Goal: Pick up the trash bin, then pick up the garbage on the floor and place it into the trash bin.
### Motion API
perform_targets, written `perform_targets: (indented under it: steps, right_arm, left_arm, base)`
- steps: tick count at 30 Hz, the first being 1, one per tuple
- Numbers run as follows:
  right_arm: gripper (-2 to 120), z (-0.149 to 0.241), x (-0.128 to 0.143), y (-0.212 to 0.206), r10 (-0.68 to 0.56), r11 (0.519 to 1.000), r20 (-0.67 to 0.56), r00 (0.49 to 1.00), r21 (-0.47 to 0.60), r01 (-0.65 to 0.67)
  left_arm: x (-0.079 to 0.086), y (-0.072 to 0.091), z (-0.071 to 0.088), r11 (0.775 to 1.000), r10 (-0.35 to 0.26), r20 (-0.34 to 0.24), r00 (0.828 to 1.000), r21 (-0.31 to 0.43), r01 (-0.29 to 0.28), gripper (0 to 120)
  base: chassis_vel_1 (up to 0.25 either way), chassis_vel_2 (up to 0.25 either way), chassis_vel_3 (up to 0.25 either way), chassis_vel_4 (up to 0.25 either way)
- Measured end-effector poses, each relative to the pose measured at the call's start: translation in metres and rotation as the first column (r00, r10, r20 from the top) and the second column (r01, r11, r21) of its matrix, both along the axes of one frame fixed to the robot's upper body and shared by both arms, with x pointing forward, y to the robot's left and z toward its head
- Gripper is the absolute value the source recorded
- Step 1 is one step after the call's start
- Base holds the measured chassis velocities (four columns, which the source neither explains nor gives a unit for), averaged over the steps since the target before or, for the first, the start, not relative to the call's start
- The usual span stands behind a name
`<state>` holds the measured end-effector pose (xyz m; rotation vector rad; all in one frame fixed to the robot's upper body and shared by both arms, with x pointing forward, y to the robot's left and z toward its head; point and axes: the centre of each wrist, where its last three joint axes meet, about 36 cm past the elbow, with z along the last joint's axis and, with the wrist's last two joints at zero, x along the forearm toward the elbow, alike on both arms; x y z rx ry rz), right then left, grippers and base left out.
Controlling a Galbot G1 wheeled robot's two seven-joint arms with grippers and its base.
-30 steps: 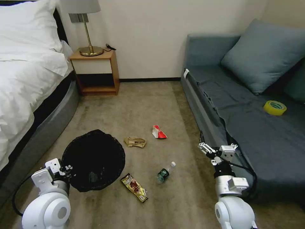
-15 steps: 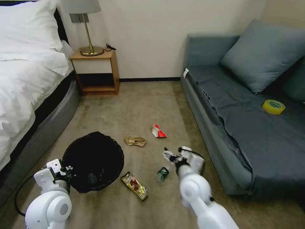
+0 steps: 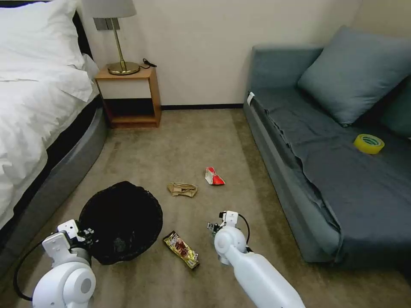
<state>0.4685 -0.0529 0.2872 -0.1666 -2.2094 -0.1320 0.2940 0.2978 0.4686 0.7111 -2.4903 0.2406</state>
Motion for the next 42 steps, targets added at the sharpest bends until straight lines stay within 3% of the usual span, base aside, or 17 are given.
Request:
perform_targets:
  steps: [6, 17, 22, 26, 36, 40, 42]
  right_arm:
    - [100, -0.018, 0.016, -0.002, -0.003, 0.999, 0.001, 1.0, -0.04, 0.003]
    - [99, -0.048, 0.016, 0.01, -0.008, 0.998, -0.029, 1.0, -0.061, 0.006]
    - [88, -0.055, 0.017, 0.018, 0.003, 0.998, -0.023, 1.0, -0.067, -0.004]
    - [68, -0.061, 0.015, 0.019, 0.008, 0.997, -0.021, 1.0, -0.077, -0.01]
    - [33, -0.068, 0.005, 0.011, 0.016, 0.995, -0.012, 1.0, -0.098, -0.017]
    - [25, -0.062, 0.0, -0.001, 0.018, 0.995, 0.011, 1.0, -0.1, -0.017]
    - [19, -0.041, 0.002, -0.01, 0.018, 0.997, 0.06, 0.998, -0.075, -0.013]
  left_arm:
    - [-0.002, 0.001, 0.0, 1.0, 0.009, 0.003, 1.0, 0.009, -0.009, 3]
    - [-0.004, 0.002, 0.002, 1.0, 0.015, 0.01, 1.0, 0.017, -0.016, 3]
    - [-0.005, 0.004, 0.003, 1.0, 0.021, 0.012, 1.0, 0.022, -0.022, 3]
    - [-0.005, 0.004, 0.002, 0.999, 0.023, 0.013, 1.0, 0.022, -0.023, 3]
    - [-0.003, 0.003, 0.0, 1.0, 0.018, 0.01, 1.0, 0.021, -0.018, 3]
    - [-0.002, 0.001, 0.0, 1.0, 0.013, 0.01, 1.0, 0.018, -0.014, 3]
    - [-0.002, 0.0, 0.0, 1.0, 0.011, 0.009, 1.0, 0.017, -0.011, 3]
  base:
    - [0.0, 0.0, 0.0, 0.0]
    - [0.0, 0.0, 0.0, 0.0]
    - [0.0, 0.0, 0.0, 0.0]
    - [0.0, 0.0, 0.0, 0.0]
    - [0.0, 0.0, 0.0, 0.0]
    - [0.0, 0.0, 0.0, 0.0]
    - [0.0, 0.0, 0.0, 0.0]
